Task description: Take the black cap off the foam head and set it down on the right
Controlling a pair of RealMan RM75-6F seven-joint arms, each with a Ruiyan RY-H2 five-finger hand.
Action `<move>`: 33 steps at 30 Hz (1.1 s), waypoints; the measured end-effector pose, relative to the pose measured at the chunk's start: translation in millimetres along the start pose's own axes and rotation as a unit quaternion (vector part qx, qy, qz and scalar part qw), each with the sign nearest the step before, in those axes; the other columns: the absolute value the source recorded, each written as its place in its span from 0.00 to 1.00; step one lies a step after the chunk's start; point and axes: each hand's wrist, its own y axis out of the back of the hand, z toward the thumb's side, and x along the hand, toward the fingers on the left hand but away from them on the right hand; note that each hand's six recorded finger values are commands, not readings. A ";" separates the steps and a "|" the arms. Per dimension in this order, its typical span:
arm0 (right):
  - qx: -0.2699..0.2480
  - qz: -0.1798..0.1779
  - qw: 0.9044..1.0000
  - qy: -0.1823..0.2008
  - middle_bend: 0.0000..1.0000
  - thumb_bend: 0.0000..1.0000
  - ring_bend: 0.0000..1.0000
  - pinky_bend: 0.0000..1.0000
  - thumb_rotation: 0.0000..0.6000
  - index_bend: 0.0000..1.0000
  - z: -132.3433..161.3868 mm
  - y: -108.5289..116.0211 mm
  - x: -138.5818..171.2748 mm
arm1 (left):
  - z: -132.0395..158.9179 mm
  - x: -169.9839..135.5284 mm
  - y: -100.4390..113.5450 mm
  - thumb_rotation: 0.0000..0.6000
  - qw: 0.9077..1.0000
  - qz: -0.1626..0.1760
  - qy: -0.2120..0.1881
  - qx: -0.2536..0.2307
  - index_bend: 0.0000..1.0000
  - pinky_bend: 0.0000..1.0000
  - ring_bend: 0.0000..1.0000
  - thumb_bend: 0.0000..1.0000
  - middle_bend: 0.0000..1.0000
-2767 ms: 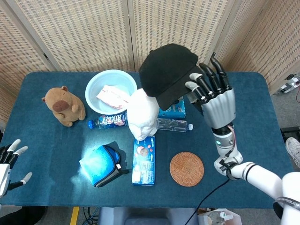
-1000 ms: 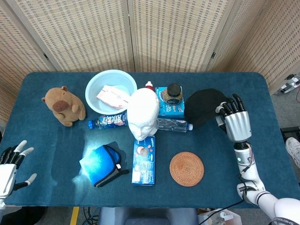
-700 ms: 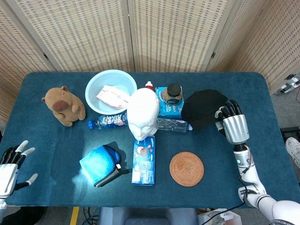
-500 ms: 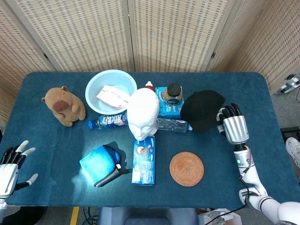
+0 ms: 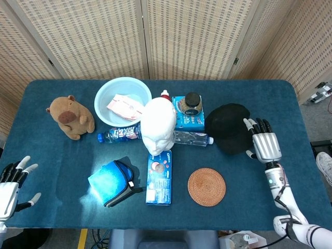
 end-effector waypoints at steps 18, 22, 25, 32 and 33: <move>-0.013 -0.053 0.998 -0.009 0.23 0.00 0.15 0.22 1.00 0.21 -29.0 56.3 67.0 | 5.7 1.0 1.1 1.00 1.000 0.002 -0.009 0.001 0.20 0.00 0.01 0.19 0.04; -0.019 -0.074 0.997 -0.024 0.26 0.00 0.19 0.26 1.00 0.26 -40.2 71.9 93.0 | 6.4 0.6 1.4 1.00 1.000 0.003 -0.010 0.002 0.20 0.00 0.01 0.19 0.04; -0.023 -0.076 0.996 -0.035 0.27 0.00 0.20 0.27 1.00 0.30 -49.3 80.1 111.9 | 7.0 0.8 1.2 1.00 1.000 0.002 -0.011 0.002 0.20 0.00 0.01 0.19 0.04; -0.028 -0.057 0.997 -0.048 0.27 0.00 0.21 0.28 1.00 0.31 -59.2 83.8 138.1 | 10.7 2.8 1.3 1.00 1.000 0.005 -0.017 0.001 0.20 0.00 0.01 0.19 0.04; -0.030 -0.056 0.997 -0.048 0.27 0.00 0.21 0.28 1.00 0.31 -59.7 84.3 139.9 | 11.2 3.0 1.4 1.00 1.000 0.005 -0.017 0.001 0.20 0.00 0.01 0.19 0.04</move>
